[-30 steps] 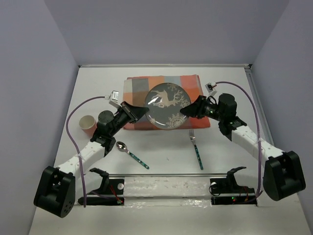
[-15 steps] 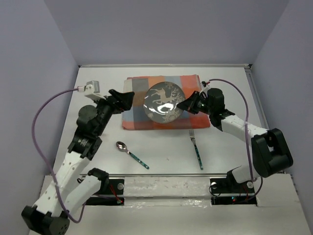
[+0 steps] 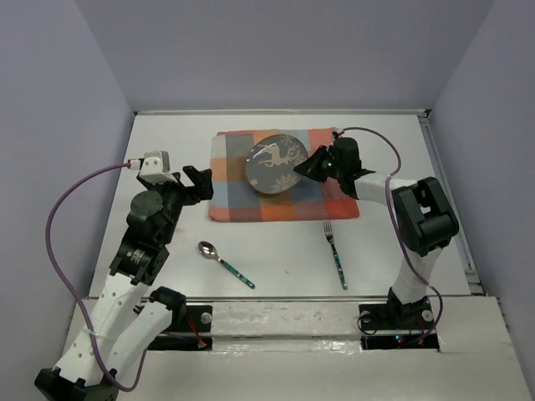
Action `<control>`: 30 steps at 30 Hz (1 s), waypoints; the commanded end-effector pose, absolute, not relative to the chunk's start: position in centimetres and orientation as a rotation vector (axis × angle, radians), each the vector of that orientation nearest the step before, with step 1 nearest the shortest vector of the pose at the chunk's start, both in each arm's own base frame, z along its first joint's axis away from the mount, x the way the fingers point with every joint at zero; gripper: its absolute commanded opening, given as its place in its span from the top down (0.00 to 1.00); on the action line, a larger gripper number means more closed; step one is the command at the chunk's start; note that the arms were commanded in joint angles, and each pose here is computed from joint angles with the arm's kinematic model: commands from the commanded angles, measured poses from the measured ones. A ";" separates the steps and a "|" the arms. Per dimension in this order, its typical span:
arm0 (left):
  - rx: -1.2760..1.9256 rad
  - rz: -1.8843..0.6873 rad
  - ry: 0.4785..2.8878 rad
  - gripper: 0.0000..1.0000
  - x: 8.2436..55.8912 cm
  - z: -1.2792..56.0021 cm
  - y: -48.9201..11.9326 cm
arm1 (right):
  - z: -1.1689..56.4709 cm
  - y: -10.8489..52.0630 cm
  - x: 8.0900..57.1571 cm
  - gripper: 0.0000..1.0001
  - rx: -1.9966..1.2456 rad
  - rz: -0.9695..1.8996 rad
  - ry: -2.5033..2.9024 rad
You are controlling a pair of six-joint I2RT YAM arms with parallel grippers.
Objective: Set the dinner table for one person
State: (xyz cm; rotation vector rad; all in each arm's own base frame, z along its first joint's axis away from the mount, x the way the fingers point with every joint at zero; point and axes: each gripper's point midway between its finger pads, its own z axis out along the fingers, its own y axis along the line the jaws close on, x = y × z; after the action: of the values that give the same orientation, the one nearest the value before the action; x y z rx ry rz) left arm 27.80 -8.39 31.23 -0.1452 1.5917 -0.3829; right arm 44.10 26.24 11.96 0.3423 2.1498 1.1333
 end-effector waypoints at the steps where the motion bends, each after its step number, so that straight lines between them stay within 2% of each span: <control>1: -0.125 -0.364 1.534 0.01 27.5 32.6 -7.9 | 19.7 27.9 47.4 1.00 0.268 1.260 1.887; 13: -0.116 -0.357 1.561 0.01 27.9 31.9 -8.1 | 14.2 28.3 48.0 1.00 0.318 1.248 1.989; 15: -0.116 -0.357 1.560 0.01 27.9 32.0 -8.1 | 13.0 28.1 47.6 0.87 0.322 1.228 2.026; 16: -0.116 -0.355 1.560 0.01 27.9 32.0 -8.1 | 12.0 27.9 47.4 0.71 0.319 1.203 2.058; 18: -0.116 -0.355 1.560 0.01 27.9 32.0 -8.1 | 11.1 27.6 47.0 0.56 0.317 1.168 2.093; 19: -0.114 -0.360 1.559 0.01 27.9 32.0 -8.2 | 10.2 27.3 46.7 0.44 0.301 1.134 2.128; 23: -0.117 -0.364 1.554 0.01 27.8 32.2 -8.1 | 8.3 26.2 46.0 0.30 0.276 1.017 2.209; 30: -0.121 -0.366 1.539 0.01 27.5 32.6 -8.0 | 9.8 23.1 45.3 0.18 0.237 0.801 2.197</control>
State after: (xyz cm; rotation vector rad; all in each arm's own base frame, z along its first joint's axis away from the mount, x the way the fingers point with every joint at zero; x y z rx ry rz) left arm 27.72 -8.30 30.51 -0.1229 1.6106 -0.3608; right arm 44.67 24.93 5.78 0.3252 2.2870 0.9398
